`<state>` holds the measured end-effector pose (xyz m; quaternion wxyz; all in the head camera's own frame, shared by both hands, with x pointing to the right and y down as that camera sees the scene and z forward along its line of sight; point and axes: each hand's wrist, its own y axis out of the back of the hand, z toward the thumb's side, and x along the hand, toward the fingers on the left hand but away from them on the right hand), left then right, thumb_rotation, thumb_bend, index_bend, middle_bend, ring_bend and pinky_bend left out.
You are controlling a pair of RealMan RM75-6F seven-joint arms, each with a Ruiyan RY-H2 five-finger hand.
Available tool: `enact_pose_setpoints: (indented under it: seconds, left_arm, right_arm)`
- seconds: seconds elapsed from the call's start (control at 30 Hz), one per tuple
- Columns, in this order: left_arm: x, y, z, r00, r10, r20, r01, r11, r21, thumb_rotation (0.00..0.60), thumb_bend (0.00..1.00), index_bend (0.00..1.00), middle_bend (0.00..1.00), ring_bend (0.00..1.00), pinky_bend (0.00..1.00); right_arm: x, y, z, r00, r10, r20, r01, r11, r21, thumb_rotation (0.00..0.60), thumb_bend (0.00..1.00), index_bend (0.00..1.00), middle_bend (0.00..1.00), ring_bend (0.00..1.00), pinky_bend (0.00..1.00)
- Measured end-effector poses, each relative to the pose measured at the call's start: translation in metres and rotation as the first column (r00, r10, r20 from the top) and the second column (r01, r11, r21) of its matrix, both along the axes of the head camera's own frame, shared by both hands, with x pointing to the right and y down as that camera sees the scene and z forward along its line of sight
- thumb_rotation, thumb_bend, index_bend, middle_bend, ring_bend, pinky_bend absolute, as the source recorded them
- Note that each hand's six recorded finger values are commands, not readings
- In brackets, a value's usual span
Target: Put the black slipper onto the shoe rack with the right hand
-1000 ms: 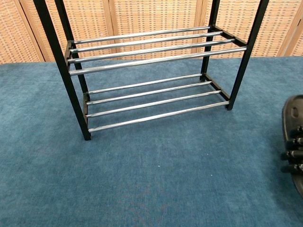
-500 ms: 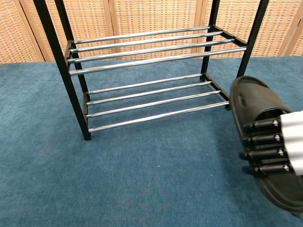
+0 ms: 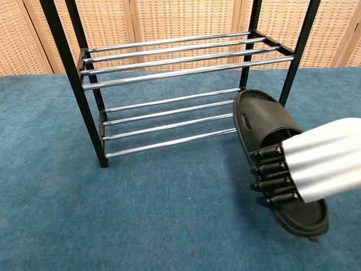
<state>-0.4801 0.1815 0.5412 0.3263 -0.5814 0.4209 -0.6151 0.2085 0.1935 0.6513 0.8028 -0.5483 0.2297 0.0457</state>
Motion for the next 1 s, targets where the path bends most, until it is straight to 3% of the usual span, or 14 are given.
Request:
enact_pose_setpoints:
  seconds: [0.33,0.6,1.0]
  left_arm:
    - [-0.002,-0.003,0.006,1.0,-0.012,0.018,0.012,1.0,-0.016,0.6,0.12,0.0,0.0,0.0,0.0]
    - [-0.004,-0.004,0.009,0.999,-0.027,0.031,0.028,0.999,-0.021,0.6,0.12,0.0,0.0,0.0,0.0]
    - [-0.007,-0.009,0.016,0.998,-0.049,0.05,0.051,0.998,-0.035,0.6,0.12,0.0,0.0,0.0,0.0]
  right_arm:
    - [-0.023,-0.008,0.01,0.997,-0.068,0.025,0.067,0.998,0.02,0.6,0.71,0.6,0.51,0.4,0.39]
    - [-0.037,-0.027,0.015,0.994,-0.11,0.008,0.11,0.993,0.035,0.6,0.75,0.6,0.51,0.39,0.39]
    - [-0.058,-0.048,0.021,0.992,-0.126,-0.007,0.126,0.992,0.007,0.6,0.75,0.6,0.48,0.37,0.39]
